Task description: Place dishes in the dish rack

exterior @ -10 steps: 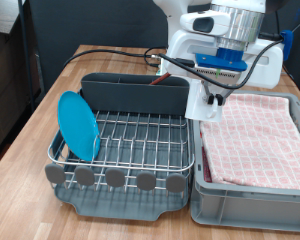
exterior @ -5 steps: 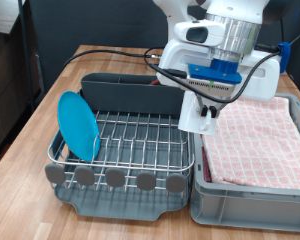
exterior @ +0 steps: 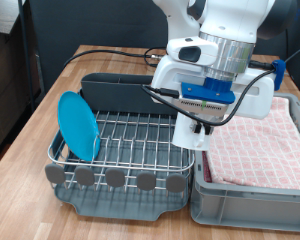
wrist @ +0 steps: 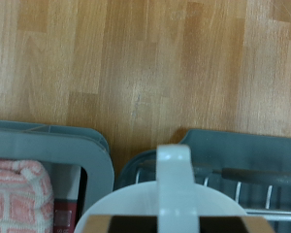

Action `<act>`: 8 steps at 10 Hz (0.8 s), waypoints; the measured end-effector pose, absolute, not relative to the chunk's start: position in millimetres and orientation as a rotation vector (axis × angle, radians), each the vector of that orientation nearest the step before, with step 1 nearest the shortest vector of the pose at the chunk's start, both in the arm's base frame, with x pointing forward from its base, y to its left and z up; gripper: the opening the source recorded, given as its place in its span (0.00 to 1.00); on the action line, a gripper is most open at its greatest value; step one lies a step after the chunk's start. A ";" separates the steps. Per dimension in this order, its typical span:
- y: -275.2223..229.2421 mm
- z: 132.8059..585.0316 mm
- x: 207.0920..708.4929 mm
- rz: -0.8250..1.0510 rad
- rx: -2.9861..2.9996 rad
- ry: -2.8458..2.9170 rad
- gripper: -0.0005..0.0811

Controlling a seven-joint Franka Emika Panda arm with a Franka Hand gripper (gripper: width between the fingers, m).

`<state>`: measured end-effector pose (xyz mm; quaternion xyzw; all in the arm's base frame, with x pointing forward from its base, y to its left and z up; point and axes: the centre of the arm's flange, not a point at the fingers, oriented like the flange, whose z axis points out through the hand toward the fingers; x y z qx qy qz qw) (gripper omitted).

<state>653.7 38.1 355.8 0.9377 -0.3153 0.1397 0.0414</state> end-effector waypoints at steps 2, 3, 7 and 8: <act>33.8 348.3 662.5 0.422 2.871 -0.960 0.09; 31.7 344.1 666.6 0.419 2.873 -0.960 0.09; 23.5 325.7 682.1 0.399 2.878 -0.946 0.09; 21.8 320.5 685.7 0.395 2.879 -0.940 0.09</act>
